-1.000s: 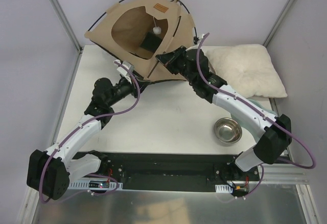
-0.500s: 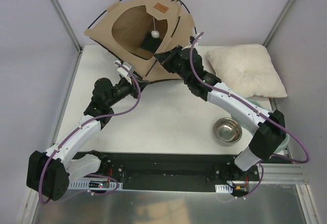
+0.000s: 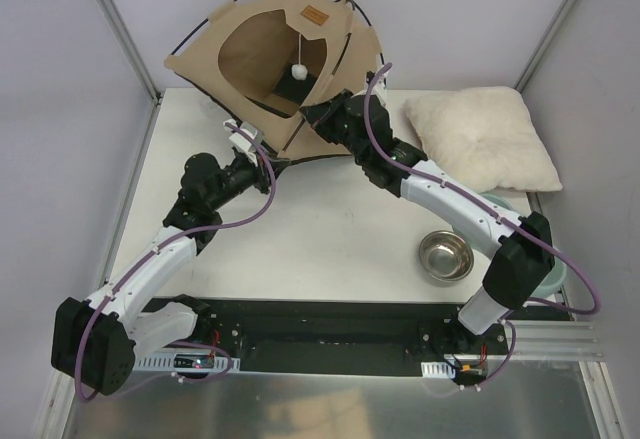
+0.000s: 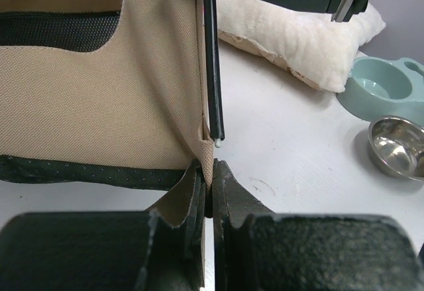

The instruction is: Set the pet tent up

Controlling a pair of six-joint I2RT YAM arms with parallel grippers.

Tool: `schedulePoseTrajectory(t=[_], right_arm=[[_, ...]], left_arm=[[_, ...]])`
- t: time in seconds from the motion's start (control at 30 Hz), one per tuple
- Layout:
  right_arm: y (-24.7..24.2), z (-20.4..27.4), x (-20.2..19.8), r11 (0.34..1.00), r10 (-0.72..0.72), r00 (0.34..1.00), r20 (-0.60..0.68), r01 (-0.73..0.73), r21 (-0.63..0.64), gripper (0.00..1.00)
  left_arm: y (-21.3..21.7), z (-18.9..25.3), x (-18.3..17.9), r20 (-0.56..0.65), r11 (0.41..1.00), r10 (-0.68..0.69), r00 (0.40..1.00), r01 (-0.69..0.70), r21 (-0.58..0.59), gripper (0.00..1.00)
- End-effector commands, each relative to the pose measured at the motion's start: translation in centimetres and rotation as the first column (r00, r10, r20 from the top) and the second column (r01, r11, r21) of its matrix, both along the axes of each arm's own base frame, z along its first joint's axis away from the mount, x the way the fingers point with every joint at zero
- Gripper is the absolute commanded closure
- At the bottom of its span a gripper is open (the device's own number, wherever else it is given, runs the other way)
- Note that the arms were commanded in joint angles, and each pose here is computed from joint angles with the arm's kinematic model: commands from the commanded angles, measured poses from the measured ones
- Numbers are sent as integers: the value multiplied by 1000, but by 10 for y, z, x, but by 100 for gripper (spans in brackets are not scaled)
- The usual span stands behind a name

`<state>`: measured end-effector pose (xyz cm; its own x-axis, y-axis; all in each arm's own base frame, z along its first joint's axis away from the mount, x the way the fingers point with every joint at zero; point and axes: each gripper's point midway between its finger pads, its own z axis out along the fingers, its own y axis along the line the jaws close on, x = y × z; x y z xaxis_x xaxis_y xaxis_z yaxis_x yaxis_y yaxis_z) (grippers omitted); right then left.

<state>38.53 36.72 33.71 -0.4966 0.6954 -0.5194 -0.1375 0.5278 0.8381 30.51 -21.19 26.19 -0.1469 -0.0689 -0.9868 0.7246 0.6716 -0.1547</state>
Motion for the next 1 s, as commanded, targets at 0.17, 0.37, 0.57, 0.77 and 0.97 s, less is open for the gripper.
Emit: schedulePoseTrajectory(t=[0.17,0.37,0.57,0.77,0.97], right_arm=[[-43,47,44,954,-255,964,79,238,183,100],[-48,39,48,949,-289,955,62,277,152,100],[-49,24,49,956,-290,955,68,285,70,100],[-46,24,43,968,-252,964,87,250,29,100],[-45,18,40,974,-227,969,97,229,-4,100]], left_arm=[[-1,-8,-17,-26,998,-57,998,57,21,100],[0,-10,-17,-28,998,-51,998,51,24,100],[1,-8,-17,-22,998,-48,999,49,28,100],[3,-7,-14,-20,999,-32,999,32,33,100],[5,-5,-13,-17,999,-16,1000,17,35,100]])
